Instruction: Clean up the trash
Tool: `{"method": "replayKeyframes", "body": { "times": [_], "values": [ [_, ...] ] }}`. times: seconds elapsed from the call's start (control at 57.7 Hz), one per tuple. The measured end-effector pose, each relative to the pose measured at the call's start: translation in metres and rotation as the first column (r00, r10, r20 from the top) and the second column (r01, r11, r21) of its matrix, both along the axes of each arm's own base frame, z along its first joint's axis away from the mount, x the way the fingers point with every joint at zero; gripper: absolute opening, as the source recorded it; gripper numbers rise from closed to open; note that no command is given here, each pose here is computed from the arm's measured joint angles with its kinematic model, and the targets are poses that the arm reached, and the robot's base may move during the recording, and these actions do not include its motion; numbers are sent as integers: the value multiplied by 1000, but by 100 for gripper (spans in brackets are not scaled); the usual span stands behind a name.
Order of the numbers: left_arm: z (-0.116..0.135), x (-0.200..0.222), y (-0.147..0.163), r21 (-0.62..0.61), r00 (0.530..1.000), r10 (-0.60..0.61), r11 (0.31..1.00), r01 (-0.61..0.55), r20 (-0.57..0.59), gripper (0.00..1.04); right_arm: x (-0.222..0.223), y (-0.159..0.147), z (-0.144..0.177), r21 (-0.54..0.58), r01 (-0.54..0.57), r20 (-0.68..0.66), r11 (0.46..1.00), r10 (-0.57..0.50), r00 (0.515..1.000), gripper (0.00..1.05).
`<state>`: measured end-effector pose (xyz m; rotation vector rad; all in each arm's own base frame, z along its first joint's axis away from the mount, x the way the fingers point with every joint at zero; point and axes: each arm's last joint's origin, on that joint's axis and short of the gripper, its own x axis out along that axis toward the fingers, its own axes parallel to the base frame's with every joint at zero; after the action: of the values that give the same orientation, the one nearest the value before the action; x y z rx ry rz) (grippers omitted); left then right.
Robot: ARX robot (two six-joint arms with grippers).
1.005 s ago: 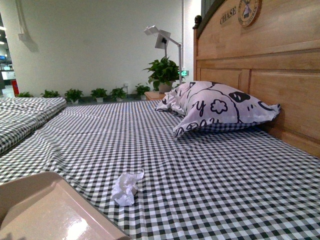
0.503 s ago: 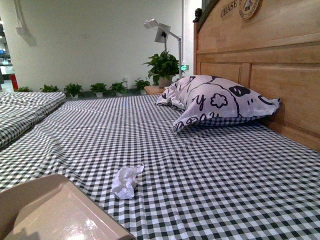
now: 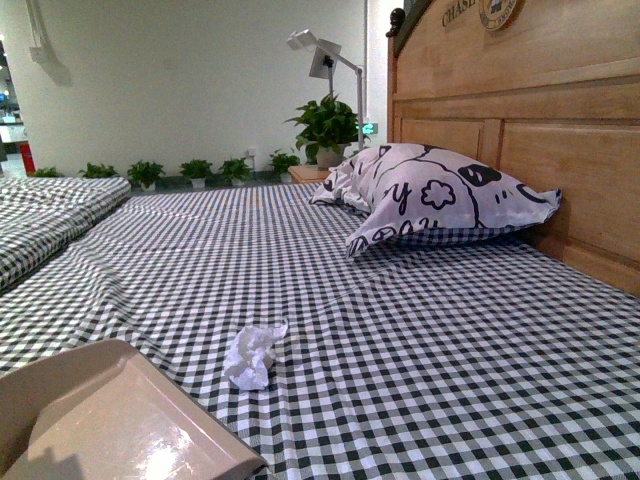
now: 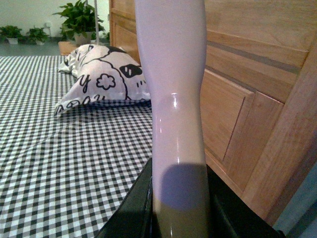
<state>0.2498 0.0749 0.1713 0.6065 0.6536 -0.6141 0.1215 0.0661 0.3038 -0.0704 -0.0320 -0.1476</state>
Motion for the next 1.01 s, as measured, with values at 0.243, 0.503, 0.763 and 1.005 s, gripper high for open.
{"method": "replayKeyframes", "body": {
  "times": [0.243,0.503,0.763,1.005],
  "values": [
    [0,0,0,1,1000,0,1000,0,0,27,69,14,-7,-82,-213,-366,973,170,915,21],
    [0,0,0,1,1000,0,1000,0,0,27,184,67,-35,-151,-308,-479,939,203,854,21],
    [0,0,0,1,1000,0,1000,0,0,27,248,138,-97,-207,-438,-615,875,232,753,21],
    [0,0,0,1,1000,0,1000,0,0,27,261,166,-136,-239,-481,-677,844,210,705,21]
  ]
}}
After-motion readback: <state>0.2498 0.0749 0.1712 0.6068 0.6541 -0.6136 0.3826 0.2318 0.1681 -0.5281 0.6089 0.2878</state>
